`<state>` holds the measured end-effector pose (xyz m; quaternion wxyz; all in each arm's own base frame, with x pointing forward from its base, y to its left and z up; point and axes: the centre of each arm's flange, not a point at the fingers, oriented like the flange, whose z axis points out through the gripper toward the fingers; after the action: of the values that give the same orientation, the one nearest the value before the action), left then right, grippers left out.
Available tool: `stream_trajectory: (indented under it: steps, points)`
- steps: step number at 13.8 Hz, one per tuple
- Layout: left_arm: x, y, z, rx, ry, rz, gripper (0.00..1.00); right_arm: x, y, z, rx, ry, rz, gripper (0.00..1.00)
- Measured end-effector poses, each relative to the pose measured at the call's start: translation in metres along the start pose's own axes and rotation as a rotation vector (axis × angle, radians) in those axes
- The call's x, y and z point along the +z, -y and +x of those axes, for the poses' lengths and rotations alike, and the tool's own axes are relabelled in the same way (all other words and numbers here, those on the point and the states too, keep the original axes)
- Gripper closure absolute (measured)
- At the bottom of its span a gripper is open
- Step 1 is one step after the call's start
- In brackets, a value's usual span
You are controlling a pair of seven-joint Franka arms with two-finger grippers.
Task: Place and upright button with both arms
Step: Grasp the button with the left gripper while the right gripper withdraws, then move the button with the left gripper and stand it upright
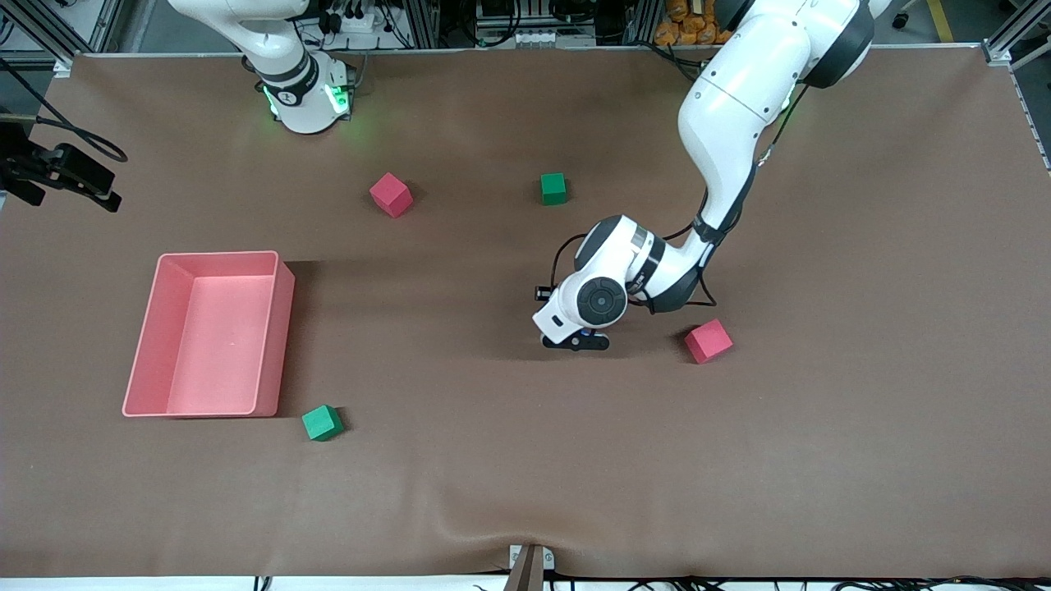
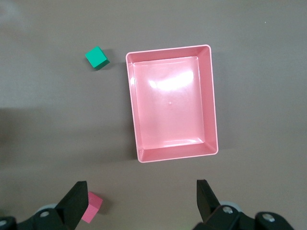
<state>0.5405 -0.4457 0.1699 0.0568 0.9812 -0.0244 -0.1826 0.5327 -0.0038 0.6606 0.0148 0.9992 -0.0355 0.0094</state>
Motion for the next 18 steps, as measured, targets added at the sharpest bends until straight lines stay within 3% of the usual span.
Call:
stream_trajectory:
  steps: [1,4,6,9,13,16,18]
  points:
    - [0.0,-0.001,0.0,0.001,0.0,0.0,0.24,0.0,0.0,0.0,-0.004,0.003,-0.002,0.0]
    - [0.0,-0.001,-0.001,0.002,0.0,0.001,0.53,0.0,0.0,0.0,-0.006,0.003,-0.005,0.0]
    - [0.0,-0.001,-0.001,0.001,0.0,0.001,0.58,-0.001,-0.001,0.0,-0.006,0.001,-0.007,0.0]
    - [0.0,-0.002,-0.001,-0.018,-0.001,0.001,0.59,-0.001,-0.001,0.0,-0.006,0.001,-0.008,0.0]
    - [-0.013,-0.009,0.0,-0.159,-0.023,-0.019,0.59,-0.001,-0.004,-0.001,-0.001,0.004,-0.008,0.0]
    - [-0.043,-0.02,0.002,-0.232,-0.072,-0.058,0.59,0.0,-0.005,-0.001,0.001,0.01,-0.008,0.0]
    - [-0.066,-0.03,0.003,-0.244,-0.144,-0.101,0.59,0.0,-0.005,-0.001,0.002,0.011,-0.008,0.0]
